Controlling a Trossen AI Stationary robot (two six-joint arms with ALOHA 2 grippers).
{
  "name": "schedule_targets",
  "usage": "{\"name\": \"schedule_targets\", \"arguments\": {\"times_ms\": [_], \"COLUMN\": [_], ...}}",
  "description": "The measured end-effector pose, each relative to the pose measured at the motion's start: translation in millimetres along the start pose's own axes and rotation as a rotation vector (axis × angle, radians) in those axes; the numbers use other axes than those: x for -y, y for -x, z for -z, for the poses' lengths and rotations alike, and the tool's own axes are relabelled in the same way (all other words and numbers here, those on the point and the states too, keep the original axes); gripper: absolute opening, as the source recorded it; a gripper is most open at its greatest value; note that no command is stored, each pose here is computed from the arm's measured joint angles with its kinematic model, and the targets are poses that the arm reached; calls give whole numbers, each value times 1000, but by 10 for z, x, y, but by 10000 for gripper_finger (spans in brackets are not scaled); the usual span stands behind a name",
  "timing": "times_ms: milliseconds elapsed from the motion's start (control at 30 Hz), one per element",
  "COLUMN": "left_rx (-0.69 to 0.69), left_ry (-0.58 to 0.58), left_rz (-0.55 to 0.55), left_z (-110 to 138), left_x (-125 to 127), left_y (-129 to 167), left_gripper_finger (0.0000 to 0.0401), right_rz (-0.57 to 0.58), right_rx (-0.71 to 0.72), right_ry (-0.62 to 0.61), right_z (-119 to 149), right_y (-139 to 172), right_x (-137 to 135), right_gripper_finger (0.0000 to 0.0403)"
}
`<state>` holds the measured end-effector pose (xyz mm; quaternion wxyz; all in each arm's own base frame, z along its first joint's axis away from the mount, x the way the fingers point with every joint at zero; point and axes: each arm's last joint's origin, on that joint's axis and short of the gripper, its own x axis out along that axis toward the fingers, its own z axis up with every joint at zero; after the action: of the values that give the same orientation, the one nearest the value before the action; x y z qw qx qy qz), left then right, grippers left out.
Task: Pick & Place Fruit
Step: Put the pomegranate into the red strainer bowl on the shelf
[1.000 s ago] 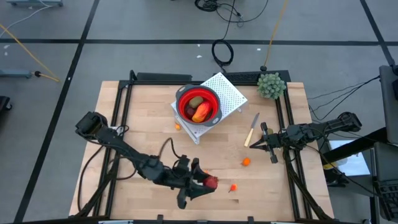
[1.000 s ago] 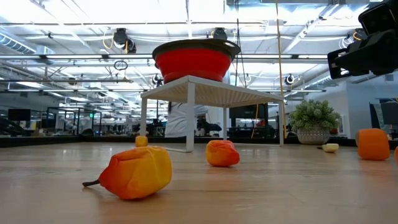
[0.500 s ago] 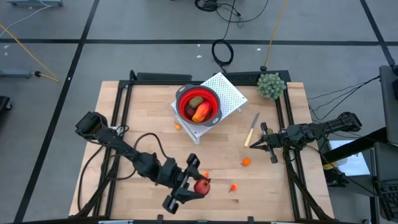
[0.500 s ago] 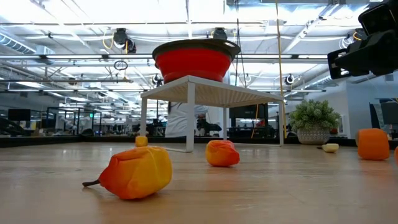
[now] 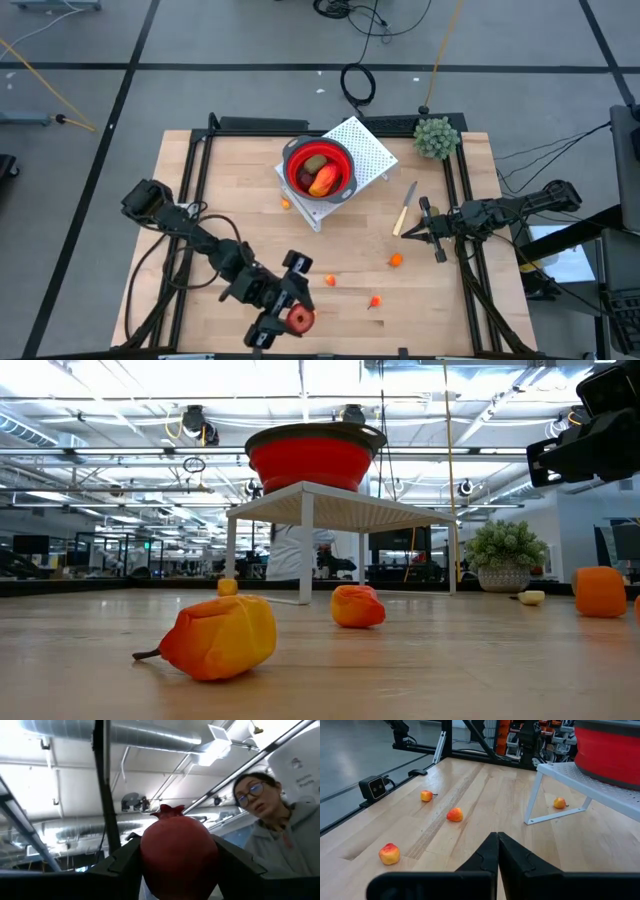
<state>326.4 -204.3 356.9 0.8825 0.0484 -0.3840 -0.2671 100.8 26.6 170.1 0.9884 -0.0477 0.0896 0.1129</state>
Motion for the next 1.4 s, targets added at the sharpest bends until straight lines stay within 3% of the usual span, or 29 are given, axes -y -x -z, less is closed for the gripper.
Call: {"name": "schedule_targets", "arguments": {"times_ms": [267, 500, 667, 800, 933, 1200, 1400], "left_rx": [-2, -20, -187, -310, -382, -584, -730], "left_ry": [-7, 78, 194, 184, 84, -273, -480], "left_rz": [6, -40, -339, -575, -684, -847, -899], "left_z": [5, 14, 142, 236, 262, 260, 264], "left_x": [1, -10, -60, -97, -119, -168, -216], "left_y": [0, 1, 26, 74, 103, 157, 192], "left_gripper_finger": [181, 199, 196, 182, 181, 193, 180], "right_rz": [0, 0, 0, 0, 0, 0, 4], "right_rx": [0, 1, 1, 0, -5, -4, -4], "right_ry": [0, 1, 2, 2, 2, 2, 3], "right_z": [0, -1, -1, 0, 4, 4, 4], "right_y": [0, 0, 0, 0, 0, 0, 0], "right_x": [0, 0, 0, 0, -1, 0, 1], "right_gripper_finger": [0, 0, 0, 0, 0, 0, 0]}}
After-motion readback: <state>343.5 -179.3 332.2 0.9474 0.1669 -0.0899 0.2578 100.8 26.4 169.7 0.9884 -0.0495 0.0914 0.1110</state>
